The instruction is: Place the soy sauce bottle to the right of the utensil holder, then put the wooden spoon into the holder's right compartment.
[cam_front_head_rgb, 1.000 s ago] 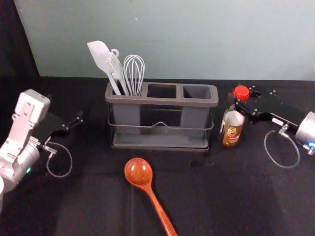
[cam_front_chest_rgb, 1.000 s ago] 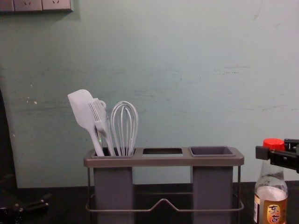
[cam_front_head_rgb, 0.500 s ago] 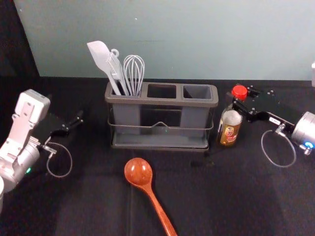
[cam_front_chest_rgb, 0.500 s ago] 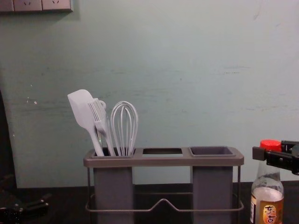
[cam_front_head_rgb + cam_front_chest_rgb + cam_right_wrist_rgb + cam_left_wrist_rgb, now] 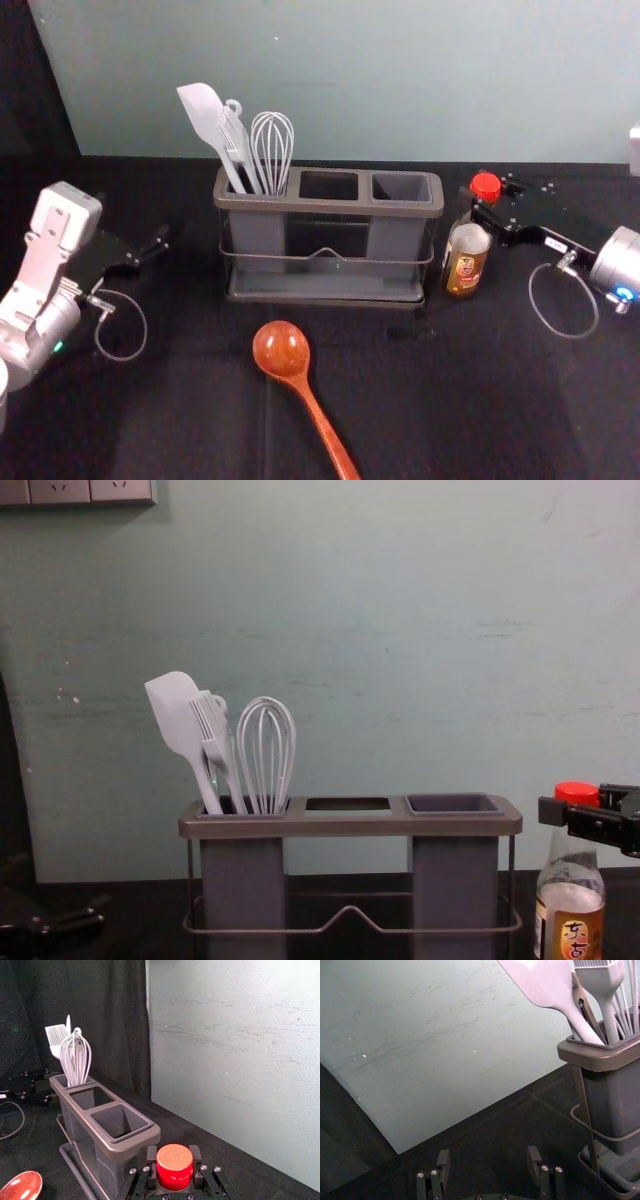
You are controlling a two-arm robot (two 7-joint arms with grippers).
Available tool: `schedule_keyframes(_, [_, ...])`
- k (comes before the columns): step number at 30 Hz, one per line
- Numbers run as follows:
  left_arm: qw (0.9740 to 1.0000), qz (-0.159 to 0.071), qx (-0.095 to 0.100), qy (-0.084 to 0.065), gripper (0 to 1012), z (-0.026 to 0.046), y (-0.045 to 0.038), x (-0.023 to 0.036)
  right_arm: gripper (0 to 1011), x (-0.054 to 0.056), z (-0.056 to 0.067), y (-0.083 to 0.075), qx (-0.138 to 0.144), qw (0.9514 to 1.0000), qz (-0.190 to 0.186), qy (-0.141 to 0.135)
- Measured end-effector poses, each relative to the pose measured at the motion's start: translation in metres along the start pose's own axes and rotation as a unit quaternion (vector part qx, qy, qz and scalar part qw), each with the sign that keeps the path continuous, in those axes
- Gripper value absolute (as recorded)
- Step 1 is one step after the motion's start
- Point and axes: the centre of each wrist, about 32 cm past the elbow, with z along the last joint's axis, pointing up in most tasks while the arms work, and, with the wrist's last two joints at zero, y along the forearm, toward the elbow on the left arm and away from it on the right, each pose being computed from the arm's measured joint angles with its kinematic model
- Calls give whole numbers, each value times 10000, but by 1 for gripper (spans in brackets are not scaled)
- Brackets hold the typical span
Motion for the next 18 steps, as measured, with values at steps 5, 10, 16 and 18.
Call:
schedule_keyframes(5, [10000,0,0,0,1005,0,0,0,385,1,-5,10,3,10000,-2,11])
schedule_keyframes(10, [10000,0,0,0,1005,0,0,0,385,6,-13,16,4,10000,23,26])
schedule_keyframes(16, [10000,0,0,0,1005,0,0,0,385,5,-11,17,10,10000,24,23])
schedule_keyframes(18, [10000,0,0,0,1005,0,0,0,385,5,-10,17,12,10000,25,21])
